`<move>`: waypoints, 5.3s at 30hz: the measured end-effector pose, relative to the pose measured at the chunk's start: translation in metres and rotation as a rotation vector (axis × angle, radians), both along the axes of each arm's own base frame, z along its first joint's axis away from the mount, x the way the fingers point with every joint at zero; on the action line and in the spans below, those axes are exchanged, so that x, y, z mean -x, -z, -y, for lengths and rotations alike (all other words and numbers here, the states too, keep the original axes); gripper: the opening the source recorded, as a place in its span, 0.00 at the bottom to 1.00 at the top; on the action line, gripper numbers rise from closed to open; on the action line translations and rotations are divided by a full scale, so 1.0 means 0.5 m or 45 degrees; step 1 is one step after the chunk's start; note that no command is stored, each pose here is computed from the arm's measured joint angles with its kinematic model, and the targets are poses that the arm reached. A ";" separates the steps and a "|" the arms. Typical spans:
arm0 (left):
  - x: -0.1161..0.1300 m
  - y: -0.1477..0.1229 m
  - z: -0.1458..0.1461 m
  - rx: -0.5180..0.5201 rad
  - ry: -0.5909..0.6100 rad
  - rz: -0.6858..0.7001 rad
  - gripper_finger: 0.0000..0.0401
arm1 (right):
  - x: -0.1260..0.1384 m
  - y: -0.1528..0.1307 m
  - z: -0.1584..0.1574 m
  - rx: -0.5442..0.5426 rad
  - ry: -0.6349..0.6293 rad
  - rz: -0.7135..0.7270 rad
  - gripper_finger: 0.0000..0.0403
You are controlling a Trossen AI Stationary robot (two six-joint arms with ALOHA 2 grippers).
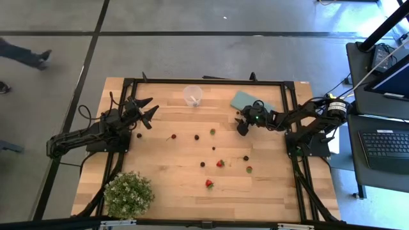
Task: Pick and placing Produce into tupperware
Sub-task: Put the top blueberry into the transparent container
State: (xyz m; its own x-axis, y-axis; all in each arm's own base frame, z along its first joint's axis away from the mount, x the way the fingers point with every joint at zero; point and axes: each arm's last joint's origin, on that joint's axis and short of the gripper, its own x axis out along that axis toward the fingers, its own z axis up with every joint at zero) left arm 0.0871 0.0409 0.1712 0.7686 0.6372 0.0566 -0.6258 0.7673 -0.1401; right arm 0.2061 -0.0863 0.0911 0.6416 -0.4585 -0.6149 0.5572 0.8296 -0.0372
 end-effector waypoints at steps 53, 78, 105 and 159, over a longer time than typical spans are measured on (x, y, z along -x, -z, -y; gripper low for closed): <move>0.000 0.000 0.000 0.000 0.000 0.000 0.62 | -0.015 0.028 0.044 -0.019 0.068 0.002 0.57; 0.000 0.000 0.000 -0.025 -0.001 -0.020 0.62 | -0.007 0.045 0.038 -0.050 0.057 -0.031 0.45; 0.000 0.000 0.000 -0.025 -0.002 -0.019 0.62 | -0.008 0.046 0.035 -0.094 0.067 -0.017 0.40; 0.000 0.000 0.000 -0.025 -0.002 -0.019 0.62 | -0.259 -0.411 0.137 -0.119 -0.208 0.353 0.13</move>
